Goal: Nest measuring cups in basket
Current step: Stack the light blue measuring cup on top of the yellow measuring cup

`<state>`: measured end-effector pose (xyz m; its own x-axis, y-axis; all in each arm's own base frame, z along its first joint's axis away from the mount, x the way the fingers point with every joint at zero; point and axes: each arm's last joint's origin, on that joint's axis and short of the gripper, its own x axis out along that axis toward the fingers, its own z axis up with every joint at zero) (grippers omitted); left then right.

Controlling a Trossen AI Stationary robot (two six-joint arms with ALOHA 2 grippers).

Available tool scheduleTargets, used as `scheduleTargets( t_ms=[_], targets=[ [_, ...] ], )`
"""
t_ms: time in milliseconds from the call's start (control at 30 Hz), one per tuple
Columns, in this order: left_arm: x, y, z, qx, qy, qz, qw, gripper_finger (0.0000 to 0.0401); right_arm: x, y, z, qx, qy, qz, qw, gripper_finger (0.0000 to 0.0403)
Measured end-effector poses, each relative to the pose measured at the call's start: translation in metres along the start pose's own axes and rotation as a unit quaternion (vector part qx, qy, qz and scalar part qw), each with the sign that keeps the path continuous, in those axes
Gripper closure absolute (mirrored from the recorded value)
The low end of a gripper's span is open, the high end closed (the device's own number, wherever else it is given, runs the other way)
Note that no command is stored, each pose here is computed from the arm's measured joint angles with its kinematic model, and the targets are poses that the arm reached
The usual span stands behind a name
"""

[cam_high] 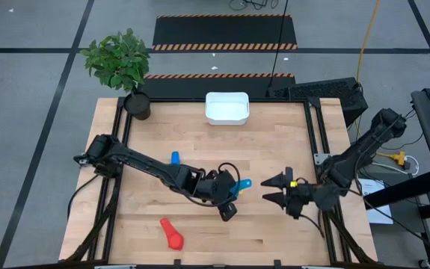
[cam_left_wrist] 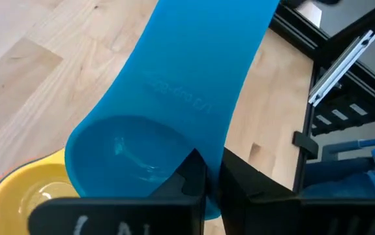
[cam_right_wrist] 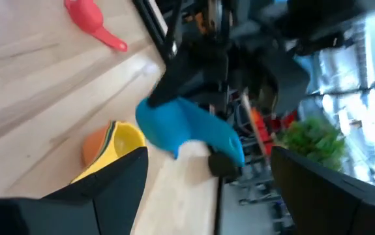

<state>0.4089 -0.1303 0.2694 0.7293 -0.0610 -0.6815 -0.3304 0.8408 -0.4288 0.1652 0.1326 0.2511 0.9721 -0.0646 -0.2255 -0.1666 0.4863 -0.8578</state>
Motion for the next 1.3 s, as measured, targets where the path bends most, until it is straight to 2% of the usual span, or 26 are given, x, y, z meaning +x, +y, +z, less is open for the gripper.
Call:
scheduleTargets(
  t_ms=[233, 400, 567, 733, 867, 967, 1100, 1300],
  targets=[
    [-0.003, -0.01, -0.01, 0.014, 0.002, -0.005, 1.0, 0.0393, 0.007, 0.013, 0.025, -0.061, -0.021, -0.061, 0.996, 0.0091],
    [-0.005, -0.017, -0.016, 0.023, 0.0, -0.012, 1.0, 0.0372, 0.015, 0.027, 0.028, -0.123, -0.025, -0.048, 0.991, 0.0111],
    [-0.007, -0.028, -0.02, 0.05, -0.015, -0.036, 0.998, 0.0383, 0.025, 0.038, 0.031, -0.172, -0.032, -0.042, 0.984, 0.0144],
    [-0.009, -0.034, -0.026, 0.061, -0.016, -0.048, 0.997, 0.0389, 0.031, 0.042, 0.038, -0.191, -0.044, -0.073, 0.978, 0.0166],
    [-0.011, -0.038, -0.031, 0.051, -0.011, -0.052, 0.997, 0.0374, 0.034, 0.043, 0.041, -0.207, -0.05, -0.091, 0.973, 0.0171],
    [-0.012, -0.041, -0.035, 0.049, -0.007, -0.054, 0.997, 0.0381, 0.035, 0.043, 0.041, -0.217, -0.055, -0.094, 0.97, 0.0171],
    [-0.013, -0.043, -0.04, 0.052, 0.003, -0.051, 0.997, 0.0392, 0.037, 0.039, 0.042, -0.206, -0.073, -0.102, 0.97, 0.017],
    [-0.014, -0.044, -0.045, 0.036, 0.014, -0.043, 0.998, 0.0378, 0.041, 0.033, 0.041, -0.192, -0.084, -0.116, 0.971, 0.017]
  ],
)
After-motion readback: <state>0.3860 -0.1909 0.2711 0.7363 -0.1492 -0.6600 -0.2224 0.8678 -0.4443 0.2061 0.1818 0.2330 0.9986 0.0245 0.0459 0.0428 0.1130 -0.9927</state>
